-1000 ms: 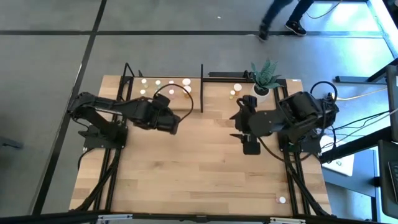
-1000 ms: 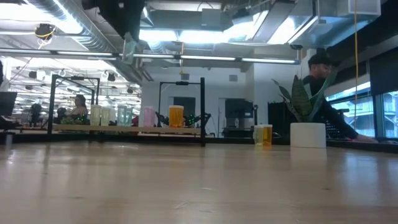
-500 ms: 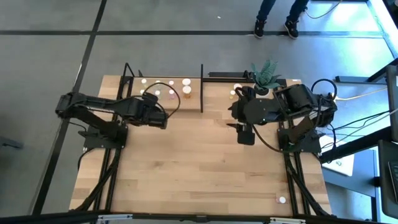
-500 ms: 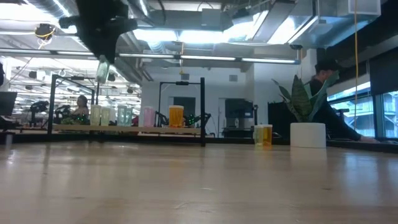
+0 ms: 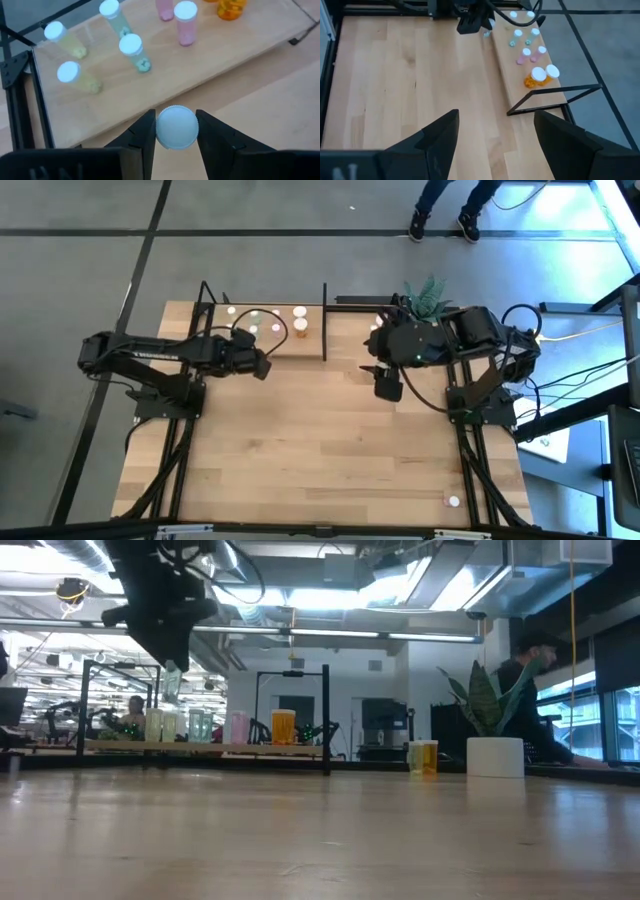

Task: Pick and place medicine bottles onto shelf by color
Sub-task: Put the green pill bottle on the shelf and align it with the other green pill bottles

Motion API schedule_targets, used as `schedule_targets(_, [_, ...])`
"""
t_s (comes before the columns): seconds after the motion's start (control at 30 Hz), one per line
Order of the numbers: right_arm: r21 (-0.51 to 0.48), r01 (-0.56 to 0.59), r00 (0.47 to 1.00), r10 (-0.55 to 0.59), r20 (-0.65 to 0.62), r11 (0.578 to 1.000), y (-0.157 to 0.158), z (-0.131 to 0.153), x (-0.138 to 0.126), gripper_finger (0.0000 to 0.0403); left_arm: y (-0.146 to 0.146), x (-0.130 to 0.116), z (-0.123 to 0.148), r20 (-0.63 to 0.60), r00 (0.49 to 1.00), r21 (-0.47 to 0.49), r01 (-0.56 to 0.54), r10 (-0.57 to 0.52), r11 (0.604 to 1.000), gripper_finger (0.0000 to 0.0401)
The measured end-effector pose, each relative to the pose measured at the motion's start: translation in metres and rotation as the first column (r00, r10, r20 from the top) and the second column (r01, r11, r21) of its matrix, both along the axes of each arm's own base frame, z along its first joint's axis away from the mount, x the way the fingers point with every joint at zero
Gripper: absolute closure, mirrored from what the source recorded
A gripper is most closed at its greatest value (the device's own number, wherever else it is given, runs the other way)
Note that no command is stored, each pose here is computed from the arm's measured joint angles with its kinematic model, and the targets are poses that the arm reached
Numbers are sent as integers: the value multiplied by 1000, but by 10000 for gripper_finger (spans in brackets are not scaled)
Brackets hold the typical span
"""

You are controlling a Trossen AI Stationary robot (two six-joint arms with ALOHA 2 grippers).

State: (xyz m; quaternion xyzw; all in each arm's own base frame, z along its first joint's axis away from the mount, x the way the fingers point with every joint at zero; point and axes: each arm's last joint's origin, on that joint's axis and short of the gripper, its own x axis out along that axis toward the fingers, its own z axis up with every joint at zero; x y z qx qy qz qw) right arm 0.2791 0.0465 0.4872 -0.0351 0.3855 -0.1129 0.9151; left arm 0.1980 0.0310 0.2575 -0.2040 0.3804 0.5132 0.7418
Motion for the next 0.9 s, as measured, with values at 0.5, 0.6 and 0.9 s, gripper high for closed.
schedule_targets(0.5, [0, 25, 1000, -25, 5, 1000, -7, 0, 2, 144, 36, 0, -29, 33, 997, 55, -66, 64, 996, 285])
schedule_targets(0.6, [-1, 24, 1000, -24, 6, 1000, -7, 0, 2, 144, 40, -3, -35, 32, 996, 50, -85, 83, 995, 285])
schedule_targets(0.9, [0, 23, 1000, -23, 10, 1000, -7, 1, 2, 144, 41, -2, -44, 63, 994, 43, -87, 84, 995, 285])
